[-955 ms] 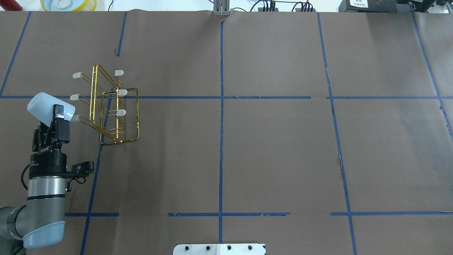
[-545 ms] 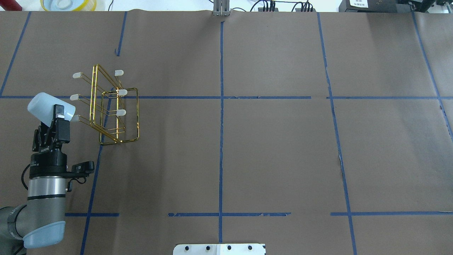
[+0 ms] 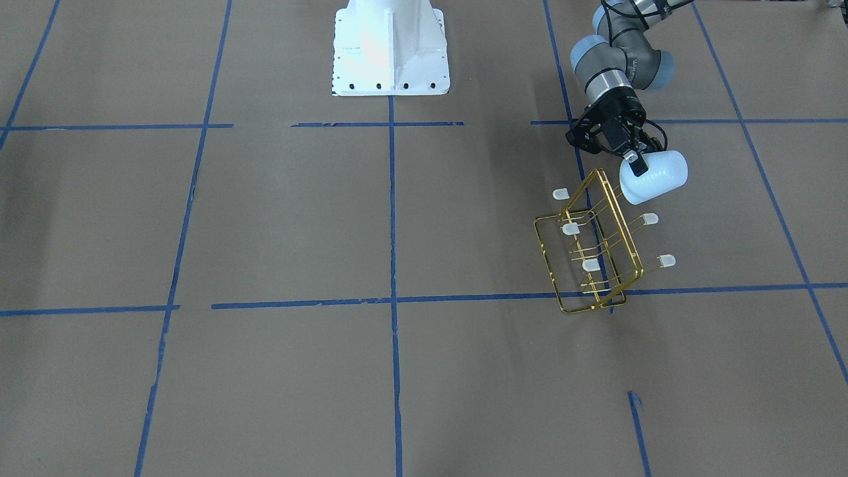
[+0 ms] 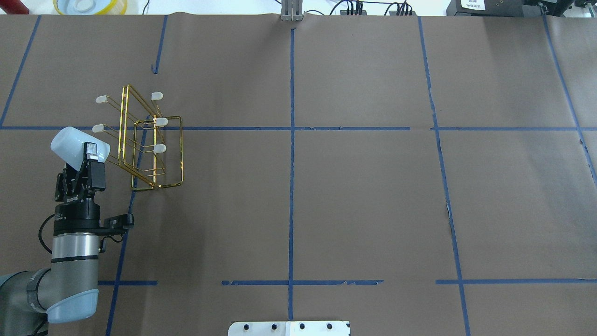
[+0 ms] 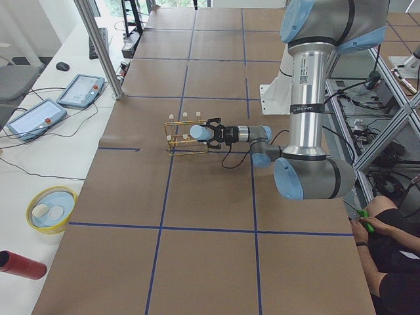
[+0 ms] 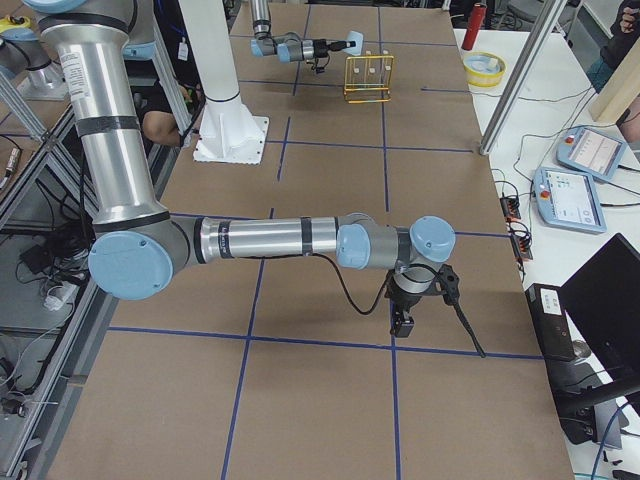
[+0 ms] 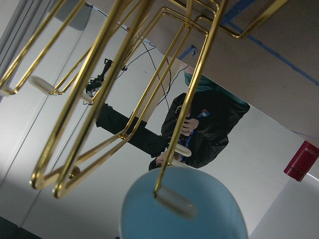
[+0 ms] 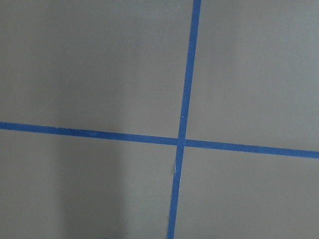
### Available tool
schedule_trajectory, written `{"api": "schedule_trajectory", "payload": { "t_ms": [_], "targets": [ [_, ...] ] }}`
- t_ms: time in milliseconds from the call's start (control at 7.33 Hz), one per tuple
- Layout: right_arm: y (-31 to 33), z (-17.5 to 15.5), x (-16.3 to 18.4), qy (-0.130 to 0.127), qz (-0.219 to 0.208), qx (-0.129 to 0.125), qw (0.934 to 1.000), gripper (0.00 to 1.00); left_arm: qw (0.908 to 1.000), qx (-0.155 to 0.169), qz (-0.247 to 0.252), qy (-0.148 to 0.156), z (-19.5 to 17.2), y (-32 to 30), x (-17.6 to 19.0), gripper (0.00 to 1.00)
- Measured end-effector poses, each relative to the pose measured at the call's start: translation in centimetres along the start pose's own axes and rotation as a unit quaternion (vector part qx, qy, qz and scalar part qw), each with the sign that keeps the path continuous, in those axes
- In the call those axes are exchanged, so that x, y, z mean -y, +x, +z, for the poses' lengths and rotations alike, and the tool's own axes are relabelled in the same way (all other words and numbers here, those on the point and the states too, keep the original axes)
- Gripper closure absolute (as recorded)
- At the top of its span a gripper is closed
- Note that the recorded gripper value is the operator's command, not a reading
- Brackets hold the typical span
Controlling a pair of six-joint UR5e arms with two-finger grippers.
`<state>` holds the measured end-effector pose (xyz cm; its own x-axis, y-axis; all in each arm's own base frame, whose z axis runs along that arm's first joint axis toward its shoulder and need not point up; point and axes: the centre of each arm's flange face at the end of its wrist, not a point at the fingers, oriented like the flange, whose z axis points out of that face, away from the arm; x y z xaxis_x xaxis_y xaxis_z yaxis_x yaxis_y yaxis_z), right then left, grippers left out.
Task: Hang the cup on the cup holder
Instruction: 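Lower the cup onto a white-tipped peg of the gold rack, then open the left gripper and pull it back from the rack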
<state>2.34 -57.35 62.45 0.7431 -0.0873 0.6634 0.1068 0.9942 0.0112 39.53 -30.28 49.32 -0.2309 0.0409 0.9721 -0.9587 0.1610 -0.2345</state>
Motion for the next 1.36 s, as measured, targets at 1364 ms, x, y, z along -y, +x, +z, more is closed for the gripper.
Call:
{"api": "schedule_trajectory", "payload": {
  "t_ms": [1364],
  "targets": [
    [0.0,0.0,0.0,0.0,0.0,0.0,1.0,0.0,0.9866,-0.029,-0.156,0.04,1.5,4.9,-10.8,0.0]
  ]
}}
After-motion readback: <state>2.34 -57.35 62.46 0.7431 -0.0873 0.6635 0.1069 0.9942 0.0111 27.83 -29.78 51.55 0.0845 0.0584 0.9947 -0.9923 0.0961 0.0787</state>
